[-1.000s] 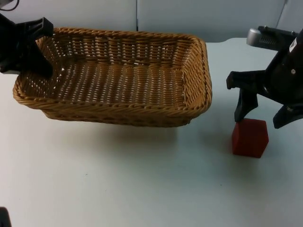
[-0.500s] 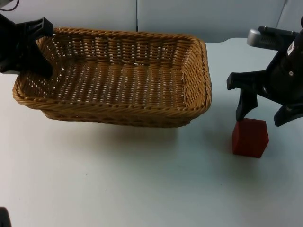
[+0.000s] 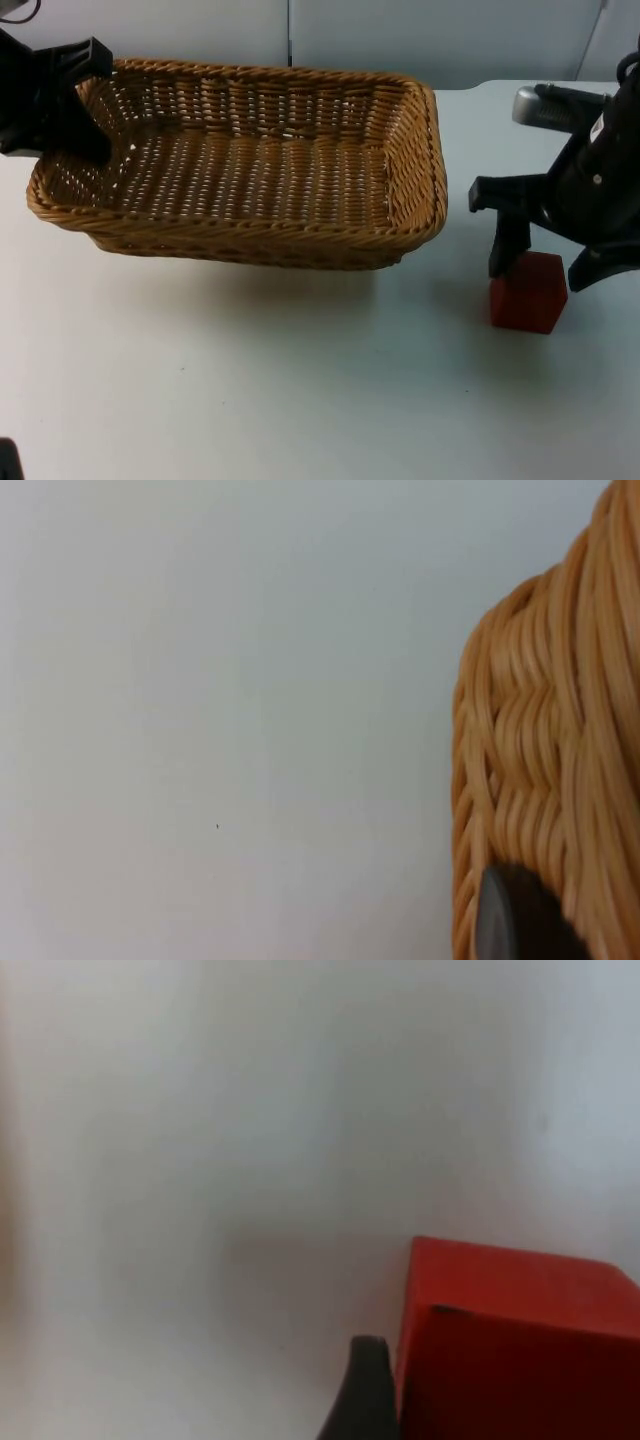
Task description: Pick up the basket with the left hand and place the cube into the basket with the right hand.
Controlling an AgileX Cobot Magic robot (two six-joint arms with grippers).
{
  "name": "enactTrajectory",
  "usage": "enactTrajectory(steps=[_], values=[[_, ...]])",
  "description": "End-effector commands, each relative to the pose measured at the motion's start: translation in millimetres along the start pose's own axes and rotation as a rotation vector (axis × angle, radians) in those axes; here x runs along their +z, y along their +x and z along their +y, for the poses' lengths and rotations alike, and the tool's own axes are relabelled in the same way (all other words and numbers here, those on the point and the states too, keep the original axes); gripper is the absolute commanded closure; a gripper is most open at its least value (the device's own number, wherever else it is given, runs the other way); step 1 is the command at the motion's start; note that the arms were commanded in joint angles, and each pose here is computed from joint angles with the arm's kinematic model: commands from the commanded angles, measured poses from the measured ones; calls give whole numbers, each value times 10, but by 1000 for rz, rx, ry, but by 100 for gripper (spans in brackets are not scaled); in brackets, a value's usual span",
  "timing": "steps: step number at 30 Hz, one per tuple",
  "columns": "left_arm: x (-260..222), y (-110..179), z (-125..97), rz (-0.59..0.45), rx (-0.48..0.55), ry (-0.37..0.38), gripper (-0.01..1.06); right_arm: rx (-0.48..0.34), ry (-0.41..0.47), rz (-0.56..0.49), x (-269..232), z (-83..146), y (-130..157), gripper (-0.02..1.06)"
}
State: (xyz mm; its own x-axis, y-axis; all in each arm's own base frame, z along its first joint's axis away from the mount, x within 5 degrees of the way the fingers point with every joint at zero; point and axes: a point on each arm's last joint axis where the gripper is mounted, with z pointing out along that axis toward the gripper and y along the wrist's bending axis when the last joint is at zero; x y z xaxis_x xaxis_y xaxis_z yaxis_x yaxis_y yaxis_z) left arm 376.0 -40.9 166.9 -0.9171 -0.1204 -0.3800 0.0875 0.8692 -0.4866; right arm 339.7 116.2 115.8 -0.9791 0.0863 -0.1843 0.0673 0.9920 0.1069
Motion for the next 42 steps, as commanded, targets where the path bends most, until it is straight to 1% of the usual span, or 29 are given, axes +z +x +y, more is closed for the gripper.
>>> enactTrajectory(steps=[1, 8, 14, 16, 17, 18, 19, 21, 22, 26, 28, 29, 31, 32, 33, 36, 37, 40, 41, 42], values=[[-58, -38, -62, -19, -8, 23, 105, -1, -7, -3, 37, 45, -2, 36], [-58, -37, -61, -17, -5, 21, 105, -1, -17, -31, 60, 54, -28, 36], [-58, -37, -61, -17, -5, 21, 105, -1, -17, -31, 60, 54, -28, 36], [-58, -37, -61, -17, -5, 21, 105, 1, -18, -31, 60, 55, -27, 38], [-58, -37, -61, -17, -5, 21, 105, 1, -16, -27, 60, 53, -24, 43], [-58, -37, -61, -17, -5, 21, 105, -3, -14, -20, 60, 51, -17, 62], [-58, -37, -61, -17, -5, 21, 105, -3, -14, -20, 60, 51, -17, 62], [-58, -37, -61, -17, -5, 21, 105, -20, -12, -15, 60, 49, -13, 93], [-58, -37, -61, -17, -5, 21, 105, -32, -13, -15, 60, 50, -12, 104], [-58, -37, -61, -17, -5, 21, 105, -38, -10, -15, 60, 48, -13, 105], [-58, -37, -61, -17, -5, 21, 105, -64, 4, -22, 33, 51, -52, 105], [-58, -37, -61, -17, -5, 21, 105, -64, 4, -22, 33, 51, -52, 105], [-58, -37, -61, -17, -5, 21, 105, -103, 32, -23, -65, 72, -153, 105], [-58, -37, -61, -17, -5, 21, 105, -123, 51, -32, -185, 105, -268, 105], [-58, -37, -61, -17, -5, 21, 105, -123, 51, -32, -185, 105, -268, 105], [-58, -33, -63, -14, -5, 24, 105, -151, 72, -91, -537, 195, -542, 105], [-58, -33, -63, -14, -5, 24, 105, -151, 72, -91, -537, 195, -542, 105], [-58, -30, -66, -10, -5, 27, 105, -135, 36, -189, -1024, 339, -839, 105], [-58, -29, -67, -9, -5, 28, 105, -127, 5, -209, -1162, 392, -903, 105], [-58, -29, -67, -9, -5, 28, 105, -127, 5, -209, -1162, 392, -903, 105]])
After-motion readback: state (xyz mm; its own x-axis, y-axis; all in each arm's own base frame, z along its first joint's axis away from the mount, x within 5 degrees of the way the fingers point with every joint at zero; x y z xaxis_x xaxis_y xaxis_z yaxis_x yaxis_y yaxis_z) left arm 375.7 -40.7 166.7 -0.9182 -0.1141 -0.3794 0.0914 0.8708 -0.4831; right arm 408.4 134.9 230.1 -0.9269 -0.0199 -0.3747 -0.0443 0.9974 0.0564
